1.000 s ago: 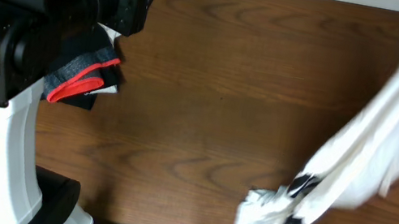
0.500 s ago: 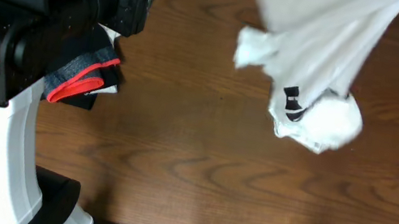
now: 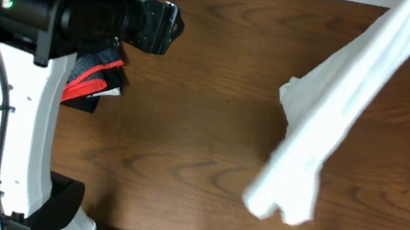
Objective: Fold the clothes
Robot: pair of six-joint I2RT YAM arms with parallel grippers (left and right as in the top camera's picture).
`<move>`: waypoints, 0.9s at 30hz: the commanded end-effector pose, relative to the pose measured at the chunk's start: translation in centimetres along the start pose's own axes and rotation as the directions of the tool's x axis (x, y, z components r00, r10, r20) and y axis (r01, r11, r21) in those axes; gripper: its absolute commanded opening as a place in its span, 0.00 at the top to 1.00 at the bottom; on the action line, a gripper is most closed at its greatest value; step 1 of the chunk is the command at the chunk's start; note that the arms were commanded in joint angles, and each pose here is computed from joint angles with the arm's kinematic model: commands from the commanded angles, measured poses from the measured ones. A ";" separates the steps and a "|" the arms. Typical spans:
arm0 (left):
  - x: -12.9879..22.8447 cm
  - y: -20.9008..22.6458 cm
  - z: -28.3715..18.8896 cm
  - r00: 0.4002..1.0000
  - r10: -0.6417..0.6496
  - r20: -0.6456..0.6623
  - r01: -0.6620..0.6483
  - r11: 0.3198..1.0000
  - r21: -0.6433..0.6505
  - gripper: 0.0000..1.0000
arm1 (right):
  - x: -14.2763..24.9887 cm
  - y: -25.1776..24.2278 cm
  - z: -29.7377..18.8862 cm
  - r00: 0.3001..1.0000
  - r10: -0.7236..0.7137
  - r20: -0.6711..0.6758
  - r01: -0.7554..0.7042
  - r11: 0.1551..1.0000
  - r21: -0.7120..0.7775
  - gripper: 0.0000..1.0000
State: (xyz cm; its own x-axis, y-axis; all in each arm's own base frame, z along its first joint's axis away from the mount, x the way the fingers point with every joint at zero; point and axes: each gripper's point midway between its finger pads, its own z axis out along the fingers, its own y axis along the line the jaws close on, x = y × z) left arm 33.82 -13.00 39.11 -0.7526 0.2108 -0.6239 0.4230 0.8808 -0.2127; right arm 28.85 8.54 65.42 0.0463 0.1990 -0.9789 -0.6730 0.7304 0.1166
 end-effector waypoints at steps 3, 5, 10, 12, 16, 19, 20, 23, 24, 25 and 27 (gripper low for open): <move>-0.5 -0.8 -1.6 0.998 0.009 0.059 -0.011 1.000 0.026 0.39 | -0.4 0.2 -0.3 1.000 0.004 0.009 -0.004 1.000 0.005 0.99; -0.5 -1.0 -2.0 0.998 0.012 0.067 -0.014 1.000 0.025 0.40 | -0.4 0.2 -0.3 1.000 0.003 0.011 -0.003 1.000 0.008 0.99; -0.5 -1.1 -2.4 0.997 0.015 0.077 -0.017 1.000 0.024 0.39 | -0.5 0.0 -0.3 1.000 0.013 0.013 -0.013 1.000 0.019 0.99; -0.5 -1.1 -2.4 0.997 0.016 0.077 -0.018 1.000 0.024 0.39 | -0.4 -0.3 -0.4 1.000 0.022 0.012 -0.022 0.999 0.038 0.99; -0.5 -1.1 -2.4 0.997 0.016 0.077 -0.018 1.000 0.024 0.39 | -0.2 -1.1 -0.7 0.999 0.043 0.013 -0.044 0.994 0.100 0.99; -0.5 -1.1 -2.4 0.997 0.016 0.077 -0.018 1.000 0.024 0.39 | -0.3 -1.7 -1.2 0.998 0.051 0.026 -0.055 0.985 0.163 0.99; -0.5 -1.1 -2.4 0.997 0.016 0.077 -0.018 1.000 0.024 0.39 | -0.3 -2.0 -1.4 0.998 0.054 0.031 -0.059 0.981 0.187 0.99; -0.5 -1.1 -2.4 0.997 0.015 0.076 -0.017 1.000 0.025 0.39 | -0.4 -3.3 -2.7 0.996 0.068 0.053 -0.081 0.947 0.310 0.99; -0.5 -1.1 -2.4 0.997 0.015 0.076 -0.017 1.000 0.025 0.39 | -0.4 -3.8 -3.2 0.995 0.072 0.062 -0.090 0.930 0.357 0.99; -0.5 -1.1 -2.4 0.997 0.015 0.076 -0.017 1.000 0.025 0.39 | -0.3 -4.5 -3.9 0.994 0.079 0.073 -0.102 0.904 0.415 0.99; -0.5 -1.1 -2.4 0.997 0.015 0.076 -0.017 1.000 0.025 0.39 | -0.1 -5.6 -5.2 0.993 0.085 0.086 -0.117 0.855 0.506 0.99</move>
State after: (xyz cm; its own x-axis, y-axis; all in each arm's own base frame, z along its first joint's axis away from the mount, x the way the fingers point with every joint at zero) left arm 32.91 -13.18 40.75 -0.7165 0.2023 -0.6676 0.4468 0.8681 -0.2164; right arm 29.94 4.24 62.85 -0.0418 0.2886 -0.9565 -0.3886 0.8773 0.2817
